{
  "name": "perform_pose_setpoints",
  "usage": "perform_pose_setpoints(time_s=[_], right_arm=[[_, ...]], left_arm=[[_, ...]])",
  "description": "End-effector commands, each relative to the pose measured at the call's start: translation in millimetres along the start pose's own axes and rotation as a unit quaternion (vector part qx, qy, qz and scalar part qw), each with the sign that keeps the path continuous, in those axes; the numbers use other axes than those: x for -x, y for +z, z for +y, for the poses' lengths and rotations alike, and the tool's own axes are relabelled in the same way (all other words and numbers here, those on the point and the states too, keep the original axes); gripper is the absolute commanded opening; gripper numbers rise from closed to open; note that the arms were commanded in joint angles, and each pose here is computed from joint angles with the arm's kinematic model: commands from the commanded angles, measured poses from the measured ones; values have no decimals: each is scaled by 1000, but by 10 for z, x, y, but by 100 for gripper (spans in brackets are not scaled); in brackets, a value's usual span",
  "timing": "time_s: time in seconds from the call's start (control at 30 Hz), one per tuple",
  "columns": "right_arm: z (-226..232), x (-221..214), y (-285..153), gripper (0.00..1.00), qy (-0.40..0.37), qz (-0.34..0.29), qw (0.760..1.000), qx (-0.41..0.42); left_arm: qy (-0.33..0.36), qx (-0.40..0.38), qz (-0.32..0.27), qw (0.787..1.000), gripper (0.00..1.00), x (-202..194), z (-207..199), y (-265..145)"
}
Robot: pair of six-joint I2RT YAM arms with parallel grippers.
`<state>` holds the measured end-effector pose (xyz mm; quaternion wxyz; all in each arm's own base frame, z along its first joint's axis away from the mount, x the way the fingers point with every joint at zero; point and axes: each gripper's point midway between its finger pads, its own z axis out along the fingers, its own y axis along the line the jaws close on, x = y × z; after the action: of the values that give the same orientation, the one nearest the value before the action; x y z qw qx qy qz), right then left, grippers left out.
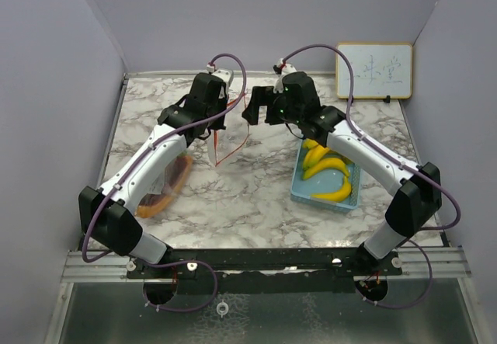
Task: Place the food in the zip-top bag and seal the zipper
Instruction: Open the zipper of the food storage bag.
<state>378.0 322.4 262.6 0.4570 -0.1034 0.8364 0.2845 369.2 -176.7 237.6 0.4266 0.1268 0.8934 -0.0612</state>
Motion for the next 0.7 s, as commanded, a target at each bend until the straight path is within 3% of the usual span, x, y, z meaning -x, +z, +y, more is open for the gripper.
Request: perform_pose_setpoints(time_s=[0.0, 0.13, 0.23, 0.4, 0.67], right_arm=[[129, 573, -262, 98, 19, -96, 995, 3], [-212, 647, -571, 98, 24, -108, 990, -93], [-674, 440, -775, 98, 51, -59, 978, -192], [-1387, -57, -1135, 97, 121, 9, 948, -295], [-1726, -620, -1288, 99, 174, 84, 922, -334]], left_arm=[[18, 18, -39, 999, 0, 235, 91, -226], [63, 93, -39, 993, 0, 263, 403, -369], [79, 113, -41, 990, 0, 279, 495, -455], [57, 69, -40, 995, 0, 243, 300, -382], [37, -12, -29, 999, 0, 110, -165, -87]])
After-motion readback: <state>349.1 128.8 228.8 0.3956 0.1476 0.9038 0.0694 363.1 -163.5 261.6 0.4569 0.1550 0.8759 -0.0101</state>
